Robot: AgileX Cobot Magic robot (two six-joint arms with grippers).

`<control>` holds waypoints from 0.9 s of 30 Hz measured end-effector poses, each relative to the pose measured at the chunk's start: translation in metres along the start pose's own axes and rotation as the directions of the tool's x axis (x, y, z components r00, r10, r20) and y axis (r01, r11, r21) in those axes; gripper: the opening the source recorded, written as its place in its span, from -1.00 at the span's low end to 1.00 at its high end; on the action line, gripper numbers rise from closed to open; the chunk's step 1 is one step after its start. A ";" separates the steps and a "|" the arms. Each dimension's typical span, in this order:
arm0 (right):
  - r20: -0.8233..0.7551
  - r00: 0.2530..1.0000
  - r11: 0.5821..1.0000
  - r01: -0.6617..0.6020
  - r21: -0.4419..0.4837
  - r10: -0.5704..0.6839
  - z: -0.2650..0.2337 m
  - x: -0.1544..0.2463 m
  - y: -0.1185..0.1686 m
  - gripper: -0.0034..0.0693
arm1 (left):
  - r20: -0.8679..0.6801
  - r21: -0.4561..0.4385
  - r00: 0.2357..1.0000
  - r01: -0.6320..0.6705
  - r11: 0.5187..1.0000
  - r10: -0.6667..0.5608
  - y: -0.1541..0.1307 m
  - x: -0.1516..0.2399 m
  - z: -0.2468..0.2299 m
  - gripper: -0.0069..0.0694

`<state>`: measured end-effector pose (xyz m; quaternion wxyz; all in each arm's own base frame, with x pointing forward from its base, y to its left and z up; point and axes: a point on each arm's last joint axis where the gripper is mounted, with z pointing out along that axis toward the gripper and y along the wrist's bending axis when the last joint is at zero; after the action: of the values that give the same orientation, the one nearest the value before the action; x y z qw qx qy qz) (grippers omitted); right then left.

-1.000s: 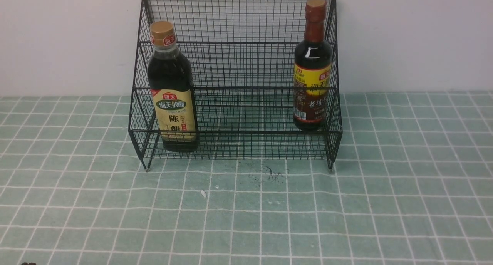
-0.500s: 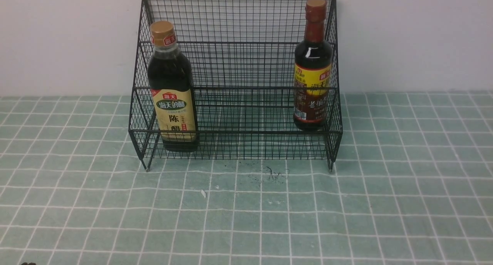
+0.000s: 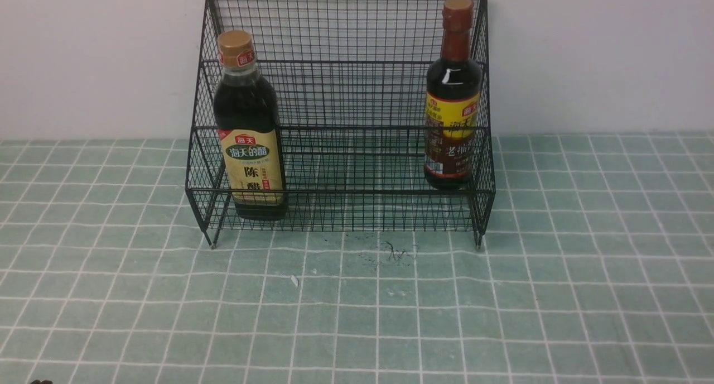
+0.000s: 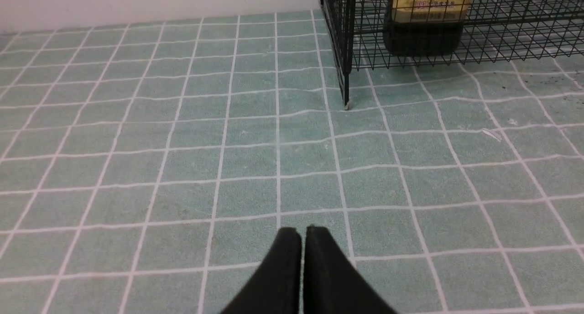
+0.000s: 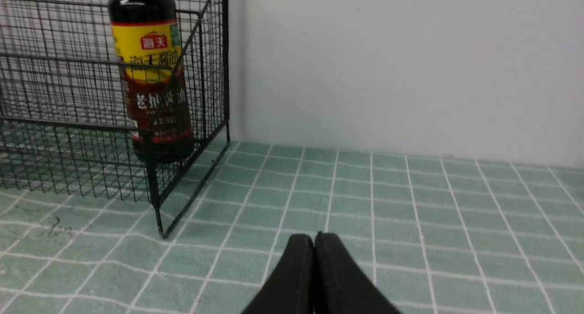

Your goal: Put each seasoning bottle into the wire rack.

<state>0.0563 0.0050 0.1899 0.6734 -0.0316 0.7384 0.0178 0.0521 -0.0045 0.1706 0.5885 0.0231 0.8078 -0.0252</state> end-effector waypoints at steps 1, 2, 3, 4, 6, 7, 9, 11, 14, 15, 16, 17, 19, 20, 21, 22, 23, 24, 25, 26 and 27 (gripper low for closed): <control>-0.048 0.998 0.999 -0.030 0.019 0.031 0.000 0.004 -0.001 -0.94 | 0.000 0.000 1.000 0.000 1.000 0.000 0.000 0.000 0.000 -0.84; -0.080 0.996 0.999 -0.042 0.035 0.045 0.000 0.007 -0.002 -0.94 | 0.000 0.000 1.000 0.000 1.000 0.000 0.000 0.000 0.000 -0.84; -0.096 0.993 0.997 -0.056 0.057 0.062 -0.001 0.009 -0.003 -0.94 | 0.000 0.000 1.000 0.000 1.000 0.000 0.000 0.000 0.000 -0.84; -0.101 0.992 0.994 -0.072 0.079 0.079 -0.001 0.009 -0.004 -0.94 | 0.000 0.000 1.000 0.000 1.000 0.000 0.000 0.000 0.000 -0.84; -0.102 0.989 0.991 -0.094 0.098 0.104 -0.001 0.009 -0.005 -0.94 | 0.000 0.000 1.000 0.000 1.000 0.000 0.000 0.000 0.000 -0.84; -0.101 0.989 0.990 -0.102 0.100 0.112 -0.001 0.009 -0.005 -0.94 | 0.000 0.000 1.000 0.000 1.000 0.000 0.000 0.000 0.000 -0.84; -0.101 0.988 0.989 -0.106 0.100 0.116 -0.001 0.009 -0.005 -0.94 | 0.000 0.000 1.000 0.000 1.000 0.000 0.000 0.000 0.000 -0.84; -0.102 0.988 0.990 -0.110 0.092 0.119 -0.001 0.009 -0.005 -0.94 | 0.000 0.000 1.000 0.000 1.000 0.000 0.000 0.000 0.000 -0.84; -0.104 0.988 0.991 -0.110 0.081 0.118 -0.001 0.009 -0.004 -0.94 | 0.000 0.000 1.000 0.000 1.000 0.000 0.000 0.000 0.000 -0.84; -0.104 0.987 0.991 -0.111 0.080 0.119 -0.001 0.009 -0.004 -0.94 | 0.000 0.000 1.000 0.000 1.000 0.000 0.000 0.000 0.000 -0.84; -0.104 0.987 0.991 -0.111 0.080 0.119 -0.001 0.009 -0.004 -0.94 | 0.000 0.000 1.000 0.000 1.000 0.000 0.000 0.000 0.000 -0.84; -0.104 0.987 0.991 -0.111 0.080 0.119 -0.001 0.009 -0.004 -0.94 | 0.000 0.000 1.000 0.000 1.000 0.000 0.000 0.000 0.000 -0.84; -0.104 0.987 0.991 -0.111 0.080 0.119 -0.001 0.009 -0.004 -0.94 | 0.000 0.000 1.000 0.000 1.000 0.000 0.000 0.000 0.000 -0.84; -0.104 0.987 0.990 -0.112 0.080 0.120 -0.001 0.009 -0.004 -0.94 | 0.000 0.000 1.000 0.000 1.000 0.000 0.000 0.000 0.000 -0.84; -0.104 0.987 0.990 -0.112 0.080 0.120 -0.001 0.009 -0.004 -0.94 | 0.000 0.000 1.000 0.000 1.000 0.000 0.000 0.000 0.000 -0.84; -0.104 0.987 0.990 -0.112 0.080 0.120 -0.001 0.009 -0.004 -0.94 | 0.000 0.000 1.000 0.000 1.000 0.000 0.000 0.000 0.000 -0.84; -0.104 0.987 0.990 -0.112 0.080 0.120 -0.001 0.009 -0.004 -0.94 | 0.000 0.000 1.000 0.000 1.000 0.000 0.000 0.000 0.000 -0.84; -0.103 0.987 0.990 -0.113 0.080 0.121 -0.001 0.009 -0.004 -0.94 | 0.000 0.000 1.000 0.000 1.000 0.000 0.000 0.000 0.000 -0.84; -0.103 0.987 0.990 -0.114 0.081 0.122 -0.001 0.009 -0.004 -0.94 | 0.000 0.000 1.000 0.000 1.000 0.000 0.000 0.000 0.000 -0.84; -0.103 0.987 0.990 -0.114 0.081 0.122 -0.001 0.009 -0.004 -0.94 | 0.000 0.000 1.000 0.000 1.000 0.000 0.000 0.000 0.000 -0.84; -0.103 0.987 0.990 -0.115 0.081 0.123 -0.001 0.009 -0.004 -0.94 | 0.000 0.000 1.000 0.000 1.000 0.000 0.000 0.000 0.000 -0.84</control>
<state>0.0547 0.0005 0.1808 0.6309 0.0368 0.7744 0.0288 0.0521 -0.0045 0.1706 0.5885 0.0231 0.8078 -0.0252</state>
